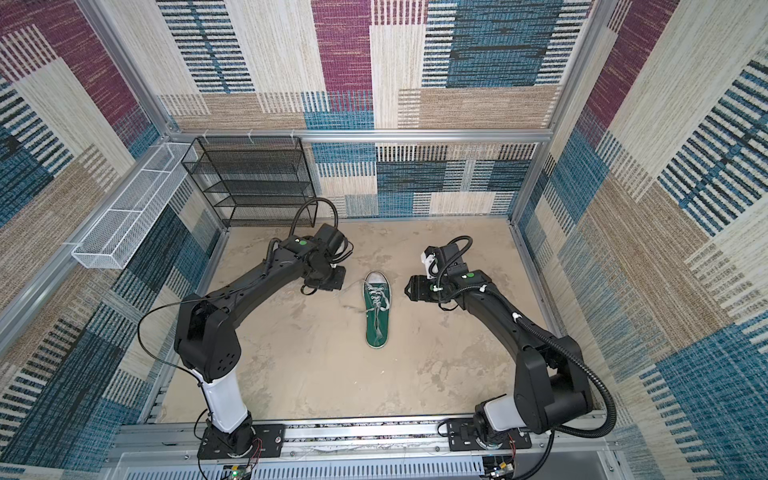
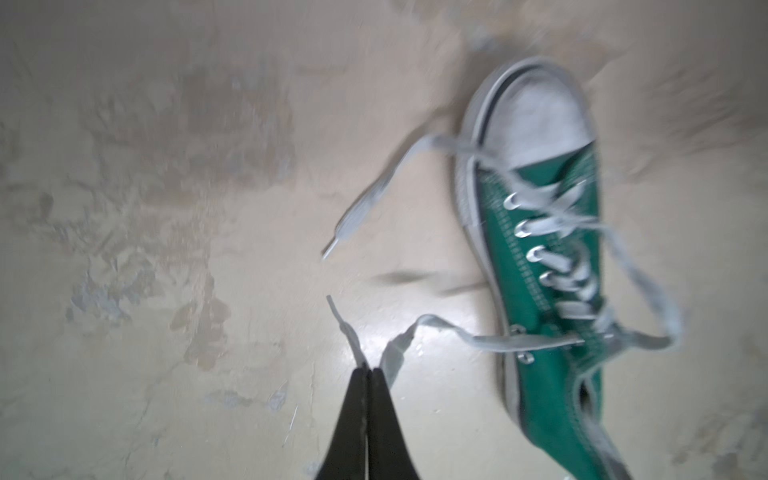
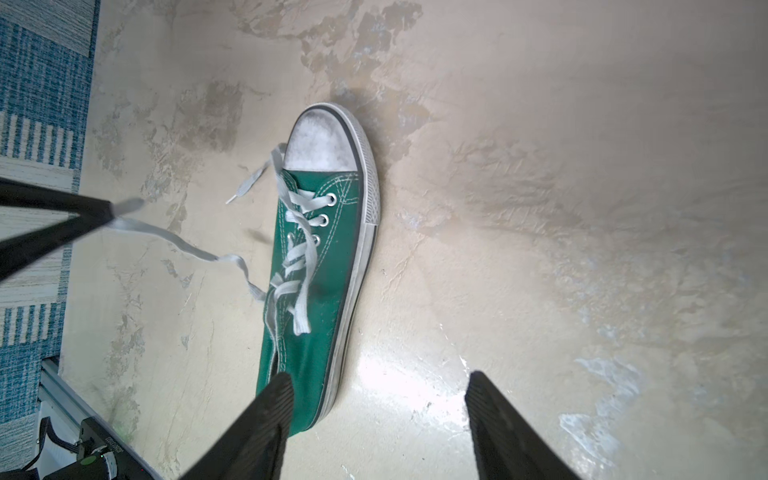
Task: Tie the shoes
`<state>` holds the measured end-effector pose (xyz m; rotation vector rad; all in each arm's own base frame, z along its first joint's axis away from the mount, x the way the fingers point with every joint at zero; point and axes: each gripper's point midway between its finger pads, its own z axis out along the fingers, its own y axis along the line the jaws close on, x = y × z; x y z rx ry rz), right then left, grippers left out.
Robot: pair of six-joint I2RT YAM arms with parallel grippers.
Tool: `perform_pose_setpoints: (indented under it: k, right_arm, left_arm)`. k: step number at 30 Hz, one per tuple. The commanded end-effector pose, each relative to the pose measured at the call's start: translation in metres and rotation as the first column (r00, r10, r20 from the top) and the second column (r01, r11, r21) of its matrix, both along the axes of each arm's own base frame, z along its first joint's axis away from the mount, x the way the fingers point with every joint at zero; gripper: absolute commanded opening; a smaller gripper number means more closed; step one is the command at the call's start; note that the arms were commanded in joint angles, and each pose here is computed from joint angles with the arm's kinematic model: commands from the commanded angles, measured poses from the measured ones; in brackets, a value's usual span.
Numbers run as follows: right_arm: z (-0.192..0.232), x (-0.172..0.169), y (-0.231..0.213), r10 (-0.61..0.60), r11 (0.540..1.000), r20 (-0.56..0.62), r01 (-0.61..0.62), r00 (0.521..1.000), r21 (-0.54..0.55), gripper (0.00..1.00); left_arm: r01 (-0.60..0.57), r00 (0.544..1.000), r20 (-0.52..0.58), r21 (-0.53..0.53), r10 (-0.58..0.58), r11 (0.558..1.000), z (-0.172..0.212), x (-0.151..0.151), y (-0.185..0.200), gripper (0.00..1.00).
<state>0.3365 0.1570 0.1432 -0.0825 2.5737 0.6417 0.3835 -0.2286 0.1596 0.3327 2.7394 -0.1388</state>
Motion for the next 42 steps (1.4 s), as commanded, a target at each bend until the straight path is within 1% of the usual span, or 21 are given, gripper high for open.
perform_pose_setpoints:
  k: [1, 3, 6, 8, 12, 16, 19, 22, 25, 28, 29, 32, 36, 39, 41, 42]
  right_arm:
    - [0.004, 0.001, -0.005, -0.020, 1.000, 0.012, 0.019, 1.000, 0.018, 0.69]
    - [0.002, 0.000, -0.011, -0.040, 0.999, 0.007, 0.040, 0.999, 0.023, 0.69]
    - [0.002, -0.003, -0.022, -0.084, 0.996, -0.002, 0.084, 0.996, 0.037, 0.69]
    - [0.002, -0.006, -0.030, -0.111, 0.993, -0.003, 0.111, 0.994, 0.039, 0.69]
    - [0.001, -0.014, -0.043, -0.143, 0.989, -0.012, 0.144, 0.990, 0.041, 0.69]
    - [-0.002, -0.021, -0.046, -0.153, 0.987, -0.024, 0.154, 0.988, 0.054, 0.69]
    - [-0.003, -0.024, -0.046, -0.152, 0.986, -0.032, 0.154, 0.988, 0.065, 0.69]
    - [-0.002, -0.026, -0.046, -0.153, 0.986, -0.030, 0.155, 0.988, 0.069, 0.69]
    - [-0.002, -0.027, -0.049, -0.163, 0.985, -0.033, 0.165, 0.986, 0.059, 0.69]
    - [-0.002, -0.029, -0.054, -0.182, 0.982, -0.036, 0.183, 0.983, 0.046, 0.69]
    - [-0.002, -0.030, -0.056, -0.191, 0.981, -0.035, 0.192, 0.981, 0.039, 0.69]
    - [-0.004, -0.032, -0.062, -0.217, 0.975, -0.043, 0.218, 0.975, 0.029, 0.69]
    - [-0.004, -0.031, -0.069, -0.244, 0.969, -0.040, 0.245, 0.969, 0.016, 0.69]
    - [-0.004, -0.027, -0.072, -0.257, 0.966, -0.041, 0.257, 0.966, 0.008, 0.69]
    - [-0.011, -0.025, -0.078, -0.287, 0.958, -0.068, 0.286, 0.956, -0.024, 0.67]
    - [-0.018, -0.024, -0.083, -0.317, 0.948, -0.092, 0.312, 0.944, -0.058, 0.65]
  left_arm:
    - [0.112, 0.992, 0.064, -0.018, -0.111, 0.994, 0.029, 0.014, -0.029, 0.00]
    - [0.153, 0.983, 0.113, -0.046, -0.147, 0.987, 0.048, 0.029, -0.052, 0.00]
    - [0.209, 0.968, 0.159, -0.080, -0.194, 0.975, 0.062, 0.053, -0.086, 0.00]
    - [0.244, 0.956, 0.198, -0.122, -0.218, 0.962, 0.072, 0.065, -0.109, 0.00]
    - [0.291, 0.938, 0.253, -0.201, -0.237, 0.935, 0.080, 0.072, -0.146, 0.00]
    - [0.339, 0.925, 0.270, -0.269, -0.267, 0.902, 0.068, 0.071, -0.179, 0.00]
    - [0.380, 0.913, 0.277, -0.312, -0.299, 0.871, 0.053, 0.065, -0.204, 0.00]
    - [0.397, 0.914, 0.240, -0.363, -0.327, 0.843, 0.034, 0.054, -0.226, 0.00]
    - [0.404, 0.915, 0.181, -0.396, -0.361, 0.825, 0.007, 0.042, -0.245, 0.00]
    - [0.430, 0.901, 0.139, -0.421, -0.411, 0.799, -0.016, 0.028, -0.263, 0.25]
    - [0.436, 0.897, 0.132, -0.423, -0.422, 0.794, -0.021, 0.024, -0.267, 0.31]
    - [0.455, 0.887, 0.142, -0.421, -0.439, 0.785, -0.022, 0.018, -0.275, 0.43]
    - [0.455, 0.889, 0.161, -0.423, -0.429, 0.784, -0.014, 0.020, -0.275, 0.50]
    - [0.450, 0.893, 0.190, -0.415, -0.408, 0.791, -0.002, 0.026, -0.272, 0.50]
    - [0.445, 0.895, 0.209, -0.416, -0.394, 0.793, 0.011, 0.029, -0.266, 0.50]
    - [0.438, 0.899, 0.219, -0.415, -0.380, 0.797, 0.019, 0.032, -0.261, 0.49]
